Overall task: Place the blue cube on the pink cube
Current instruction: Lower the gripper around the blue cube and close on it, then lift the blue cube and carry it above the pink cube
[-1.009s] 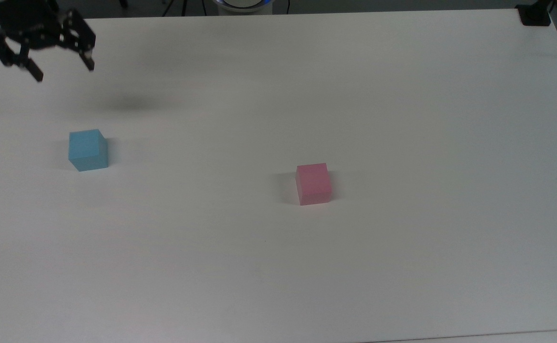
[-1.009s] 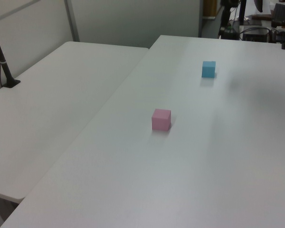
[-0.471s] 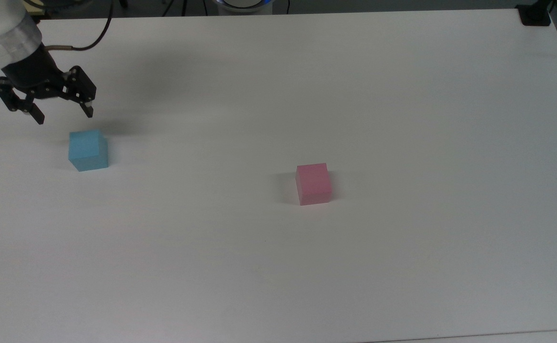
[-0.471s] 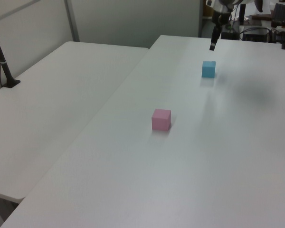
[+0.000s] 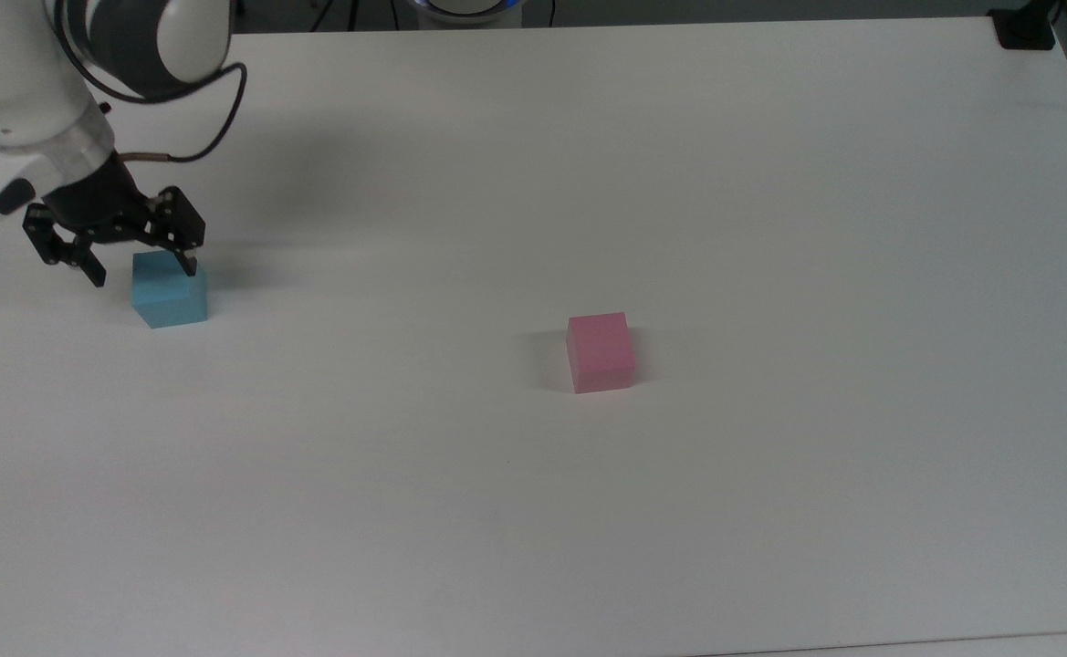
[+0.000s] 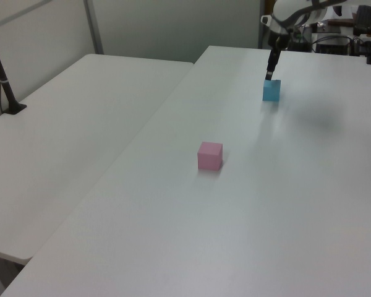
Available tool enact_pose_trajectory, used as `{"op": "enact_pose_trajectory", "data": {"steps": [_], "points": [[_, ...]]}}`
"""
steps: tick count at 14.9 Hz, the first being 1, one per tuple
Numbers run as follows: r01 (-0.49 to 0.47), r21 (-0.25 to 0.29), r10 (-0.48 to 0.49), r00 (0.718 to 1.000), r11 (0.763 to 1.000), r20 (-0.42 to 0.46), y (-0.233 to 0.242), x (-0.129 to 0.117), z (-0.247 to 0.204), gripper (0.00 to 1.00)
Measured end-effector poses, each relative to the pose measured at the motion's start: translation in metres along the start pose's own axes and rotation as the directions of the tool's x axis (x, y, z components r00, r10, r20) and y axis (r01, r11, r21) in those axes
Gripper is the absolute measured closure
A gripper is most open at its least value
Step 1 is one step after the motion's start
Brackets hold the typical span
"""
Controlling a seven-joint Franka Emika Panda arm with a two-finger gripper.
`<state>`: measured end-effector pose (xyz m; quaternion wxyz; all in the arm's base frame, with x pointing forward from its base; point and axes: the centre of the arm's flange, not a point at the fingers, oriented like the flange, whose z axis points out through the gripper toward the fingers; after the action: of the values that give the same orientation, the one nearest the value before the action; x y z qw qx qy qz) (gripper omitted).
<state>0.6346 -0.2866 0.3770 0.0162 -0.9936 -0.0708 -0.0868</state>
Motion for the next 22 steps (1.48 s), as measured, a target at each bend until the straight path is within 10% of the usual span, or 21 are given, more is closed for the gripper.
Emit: {"op": "enact_pose_trajectory", "data": {"steps": [12,18,22], "points": [[0.049,-0.042,-0.045,0.995,0.998,0.086,-0.013,-0.006,0.042,0.04],[0.026,-0.044,-0.022,0.996,0.999,0.083,-0.015,-0.006,0.044,0.40],[-0.017,-0.039,0.019,0.999,0.999,0.039,-0.037,0.012,0.025,0.40]]}}
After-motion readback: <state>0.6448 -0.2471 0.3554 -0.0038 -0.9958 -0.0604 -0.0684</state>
